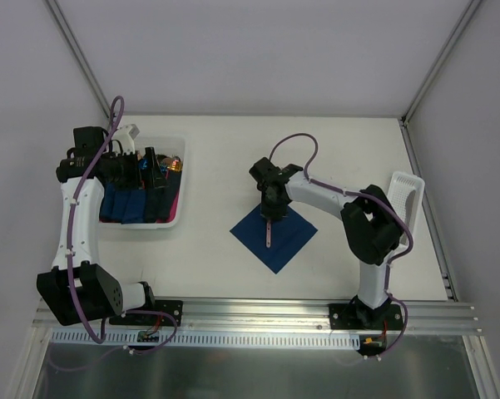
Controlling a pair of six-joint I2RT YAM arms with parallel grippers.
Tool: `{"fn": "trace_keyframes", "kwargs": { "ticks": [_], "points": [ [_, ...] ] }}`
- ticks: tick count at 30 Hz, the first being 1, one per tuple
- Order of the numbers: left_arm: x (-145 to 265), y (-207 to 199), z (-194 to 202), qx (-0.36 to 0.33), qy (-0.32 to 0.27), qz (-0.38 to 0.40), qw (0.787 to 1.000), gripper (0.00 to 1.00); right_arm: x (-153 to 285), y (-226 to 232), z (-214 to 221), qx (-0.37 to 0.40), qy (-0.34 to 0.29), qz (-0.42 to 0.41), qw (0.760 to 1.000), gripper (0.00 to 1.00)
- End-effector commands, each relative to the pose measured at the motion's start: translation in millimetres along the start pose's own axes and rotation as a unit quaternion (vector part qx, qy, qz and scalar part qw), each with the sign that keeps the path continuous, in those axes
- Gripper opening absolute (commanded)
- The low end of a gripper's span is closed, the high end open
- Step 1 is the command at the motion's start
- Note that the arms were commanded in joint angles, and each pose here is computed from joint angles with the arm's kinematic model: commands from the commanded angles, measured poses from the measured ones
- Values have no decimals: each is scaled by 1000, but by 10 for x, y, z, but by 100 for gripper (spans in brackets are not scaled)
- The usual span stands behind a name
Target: Place the utensils on the paper napkin and roll it up
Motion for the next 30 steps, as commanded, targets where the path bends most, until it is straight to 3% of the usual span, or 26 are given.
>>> {"fn": "trace_keyframes", "kwargs": {
  "ticks": [1, 30],
  "points": [
    [72, -40, 6, -15, -11, -9, 1000, 99, 19, 105, -75, 5, -10, -16, 1000, 0],
    [87, -29, -31, -21, -14, -11, 1000, 99, -125, -94, -60, 27, -3, 14, 1000, 0]
  ]
}}
Point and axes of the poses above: each gripper's point midway between its finger pads, its own x axis back along the fingers, its own y axis along the line the jaws close on, z = x × y, the point moved 4 cm from there along x, back along the fingers, and after that the axes turned 8 degrees about -x, right-handed, at the moved point
